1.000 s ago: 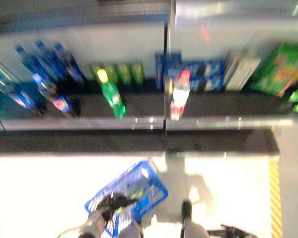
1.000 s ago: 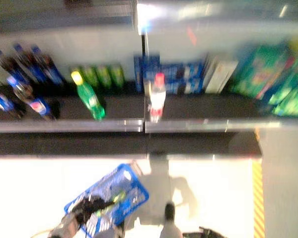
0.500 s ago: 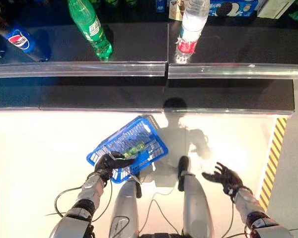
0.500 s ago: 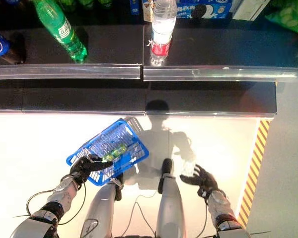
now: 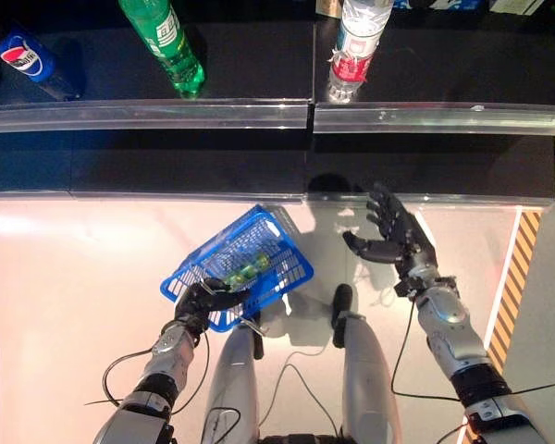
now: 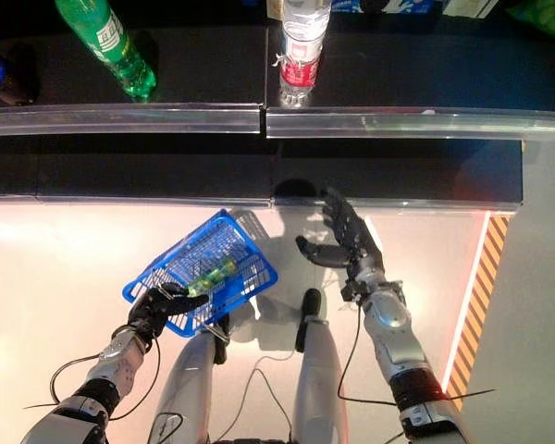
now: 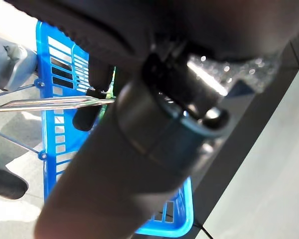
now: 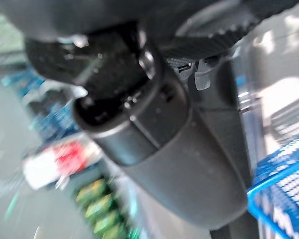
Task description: Pick up the drink and place into the basket.
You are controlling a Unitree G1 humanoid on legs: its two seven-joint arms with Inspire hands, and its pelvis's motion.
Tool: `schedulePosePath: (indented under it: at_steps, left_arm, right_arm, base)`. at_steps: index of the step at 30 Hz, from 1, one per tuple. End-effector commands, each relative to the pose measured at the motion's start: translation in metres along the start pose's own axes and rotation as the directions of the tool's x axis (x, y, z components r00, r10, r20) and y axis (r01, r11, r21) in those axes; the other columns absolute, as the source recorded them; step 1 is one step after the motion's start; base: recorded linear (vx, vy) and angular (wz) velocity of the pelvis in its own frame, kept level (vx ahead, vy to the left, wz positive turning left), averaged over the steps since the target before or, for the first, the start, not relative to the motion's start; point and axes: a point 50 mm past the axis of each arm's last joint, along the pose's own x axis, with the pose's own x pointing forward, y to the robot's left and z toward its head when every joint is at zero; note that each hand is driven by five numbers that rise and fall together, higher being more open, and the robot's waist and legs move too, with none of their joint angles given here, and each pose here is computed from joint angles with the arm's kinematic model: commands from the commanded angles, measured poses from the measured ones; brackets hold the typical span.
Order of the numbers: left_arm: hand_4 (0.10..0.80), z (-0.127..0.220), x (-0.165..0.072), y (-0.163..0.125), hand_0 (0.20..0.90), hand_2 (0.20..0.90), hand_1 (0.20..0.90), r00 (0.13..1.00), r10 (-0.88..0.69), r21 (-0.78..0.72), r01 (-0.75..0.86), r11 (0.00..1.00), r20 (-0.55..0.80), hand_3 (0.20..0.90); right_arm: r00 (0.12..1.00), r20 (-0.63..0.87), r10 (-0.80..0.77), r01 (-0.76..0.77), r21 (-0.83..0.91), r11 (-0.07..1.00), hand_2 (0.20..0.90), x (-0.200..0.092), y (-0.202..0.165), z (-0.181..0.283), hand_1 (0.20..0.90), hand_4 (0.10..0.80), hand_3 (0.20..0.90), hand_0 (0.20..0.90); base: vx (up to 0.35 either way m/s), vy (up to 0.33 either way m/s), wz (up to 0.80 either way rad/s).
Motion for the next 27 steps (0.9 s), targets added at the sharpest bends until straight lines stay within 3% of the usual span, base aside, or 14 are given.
schedulePosePath:
  at_steps: [1, 13, 27]
  left_arm:
    - [0.100, -0.041, -0.034, 0.054, 0.300, 0.300, 0.300, 0.985, 0.118, 0.068, -0.110, 0.992, -0.126, 0.200]
    - [0.100, -0.036, -0.027, 0.046, 0.300, 0.300, 0.300, 0.987, 0.099, 0.077, -0.090, 0.993, -0.123, 0.200]
    - [0.100, -0.036, -0.027, 0.045, 0.300, 0.300, 0.300, 0.984, 0.104, 0.099, -0.091, 0.991, -0.144, 0.200]
  right_arm:
    - [0.939, 0.332, 0.088, -0.059, -0.095, 0.994, 0.900, 0.011, 0.009, 0.066, 0.900, 0.800, 0.900, 0.900]
    - [0.785, 0.612, 0.096, 0.012, -0.169, 0.985, 0.900, 0.015, 0.005, 0.141, 0.900, 0.800, 0.900, 0.900]
    - [0.705, 0.688, -0.172, 0.229, 0.009, 0.973, 0.900, 0.022, -0.037, 0.160, 0.900, 0.800, 0.900, 0.900]
  base:
    - [0.000, 0.000, 0.00]
    - [0.003, 0.000, 0.02]
    - [0.039, -0.014, 0.04]
